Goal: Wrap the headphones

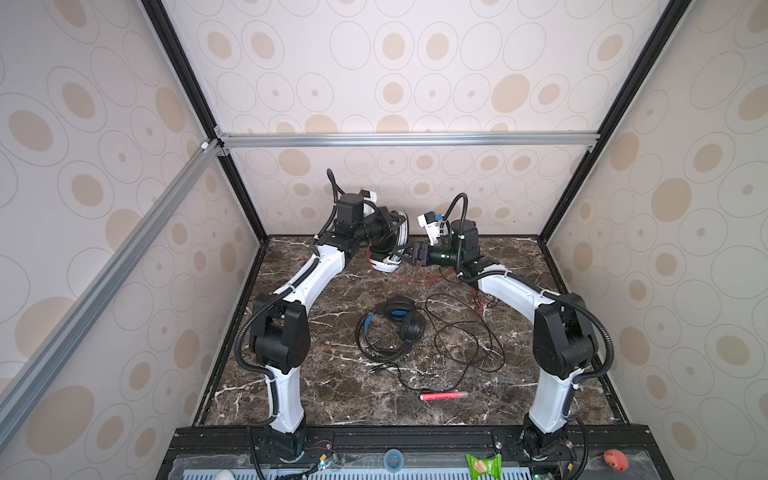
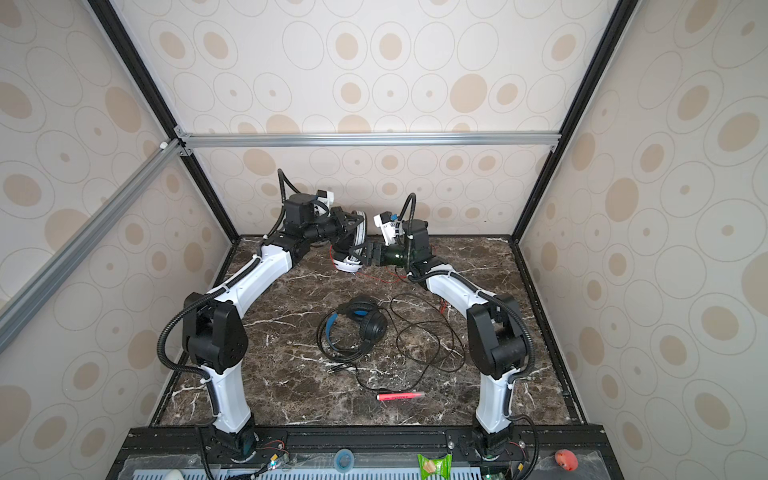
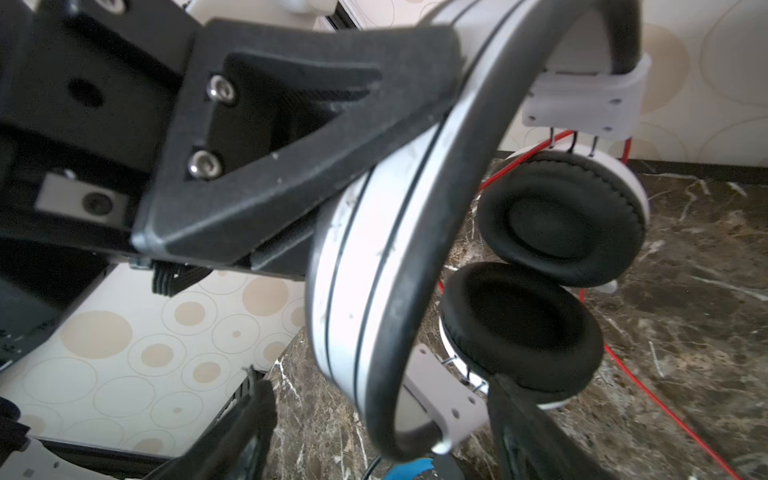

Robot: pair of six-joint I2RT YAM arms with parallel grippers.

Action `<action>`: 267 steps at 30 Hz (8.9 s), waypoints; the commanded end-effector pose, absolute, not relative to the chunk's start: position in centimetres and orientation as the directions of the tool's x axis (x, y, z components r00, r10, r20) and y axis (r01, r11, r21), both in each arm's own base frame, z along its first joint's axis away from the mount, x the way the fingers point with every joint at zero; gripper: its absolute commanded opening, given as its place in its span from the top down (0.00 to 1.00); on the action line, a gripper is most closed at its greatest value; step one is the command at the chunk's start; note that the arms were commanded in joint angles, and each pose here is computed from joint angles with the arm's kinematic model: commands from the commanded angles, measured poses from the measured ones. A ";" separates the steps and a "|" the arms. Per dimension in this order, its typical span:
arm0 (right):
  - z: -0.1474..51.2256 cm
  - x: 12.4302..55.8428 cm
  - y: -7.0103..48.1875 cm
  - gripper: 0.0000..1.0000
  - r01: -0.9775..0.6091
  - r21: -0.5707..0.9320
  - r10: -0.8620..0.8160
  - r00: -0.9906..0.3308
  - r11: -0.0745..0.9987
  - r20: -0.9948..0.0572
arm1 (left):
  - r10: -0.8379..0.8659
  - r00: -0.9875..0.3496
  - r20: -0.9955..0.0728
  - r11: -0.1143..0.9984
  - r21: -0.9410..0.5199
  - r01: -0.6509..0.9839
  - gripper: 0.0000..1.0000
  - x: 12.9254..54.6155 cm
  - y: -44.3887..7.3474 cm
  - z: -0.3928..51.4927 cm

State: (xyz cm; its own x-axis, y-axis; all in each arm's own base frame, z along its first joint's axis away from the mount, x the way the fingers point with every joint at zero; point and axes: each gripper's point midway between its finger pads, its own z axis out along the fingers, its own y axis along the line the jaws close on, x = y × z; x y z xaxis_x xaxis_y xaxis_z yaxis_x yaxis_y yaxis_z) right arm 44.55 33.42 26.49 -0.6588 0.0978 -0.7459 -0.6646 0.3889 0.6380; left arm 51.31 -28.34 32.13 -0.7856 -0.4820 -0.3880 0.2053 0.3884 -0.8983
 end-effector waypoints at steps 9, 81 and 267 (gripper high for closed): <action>28.8 44.8 34.7 0.75 -0.703 0.649 0.119 -0.646 0.290 -0.754 | -0.495 -0.741 -0.455 0.326 -0.887 0.327 1.00 49.5 -28.4 37.3; 19.1 51.4 39.6 0.40 -0.439 0.461 -0.075 -0.782 0.771 -0.619 | -0.406 -0.678 -0.612 0.867 -0.493 -0.074 0.16 40.7 -9.4 20.6; 23.8 46.3 30.5 1.00 -0.619 0.561 0.021 -0.661 0.549 -0.750 | -0.459 -0.303 -0.835 0.882 -0.469 -0.043 1.00 45.8 -3.3 45.3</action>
State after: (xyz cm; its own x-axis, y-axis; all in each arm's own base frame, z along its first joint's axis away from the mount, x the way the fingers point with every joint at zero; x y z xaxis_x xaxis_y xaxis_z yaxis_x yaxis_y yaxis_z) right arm 47.53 32.00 22.29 -0.7229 0.1424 -0.6761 -0.5763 0.4156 0.7037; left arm 45.98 -3.78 40.41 -0.4502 -0.4369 -0.7787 -0.1108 0.8927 -0.4368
